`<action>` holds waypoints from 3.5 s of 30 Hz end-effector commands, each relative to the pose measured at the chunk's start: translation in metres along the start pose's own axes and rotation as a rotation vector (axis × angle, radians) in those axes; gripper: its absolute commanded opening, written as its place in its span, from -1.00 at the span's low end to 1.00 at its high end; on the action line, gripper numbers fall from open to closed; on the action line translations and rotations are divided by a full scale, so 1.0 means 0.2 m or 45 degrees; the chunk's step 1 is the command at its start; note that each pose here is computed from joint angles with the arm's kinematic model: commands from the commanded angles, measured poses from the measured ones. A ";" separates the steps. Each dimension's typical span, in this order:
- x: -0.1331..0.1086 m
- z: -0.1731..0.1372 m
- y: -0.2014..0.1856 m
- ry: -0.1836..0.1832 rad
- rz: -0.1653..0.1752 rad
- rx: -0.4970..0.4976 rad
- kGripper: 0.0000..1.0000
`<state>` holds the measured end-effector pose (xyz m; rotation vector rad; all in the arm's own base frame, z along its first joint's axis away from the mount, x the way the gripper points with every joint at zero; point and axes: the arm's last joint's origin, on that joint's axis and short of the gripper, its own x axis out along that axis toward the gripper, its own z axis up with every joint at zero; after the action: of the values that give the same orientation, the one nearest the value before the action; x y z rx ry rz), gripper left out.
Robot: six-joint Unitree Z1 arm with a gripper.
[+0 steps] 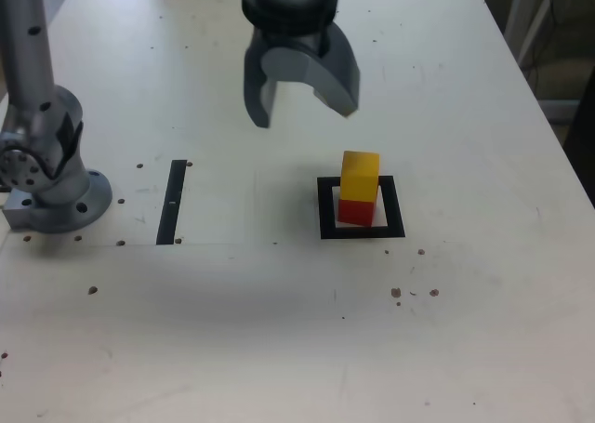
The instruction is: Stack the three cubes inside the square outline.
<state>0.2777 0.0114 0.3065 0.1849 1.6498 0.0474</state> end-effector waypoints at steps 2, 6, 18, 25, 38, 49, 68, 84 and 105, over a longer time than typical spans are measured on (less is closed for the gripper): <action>0.01 -0.06 0.10 0.013 0.001 -0.031 0.99; 0.05 -0.14 0.31 0.050 0.000 -0.129 0.99; 0.10 -0.20 0.71 0.087 0.009 -0.325 0.99; 0.16 -0.22 0.97 0.077 -0.049 -0.442 0.99; 0.39 -0.21 1.46 0.134 -0.151 -0.679 0.99; 0.51 -0.15 1.57 0.312 -0.225 -0.762 0.97; 0.62 -0.07 1.53 0.333 -0.279 -0.741 0.87; 0.67 -0.09 1.55 0.346 -0.327 -0.747 0.98; 0.69 -0.07 1.56 0.395 -0.252 -0.757 0.37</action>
<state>0.2819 0.3426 0.2162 -0.4581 1.8728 0.4256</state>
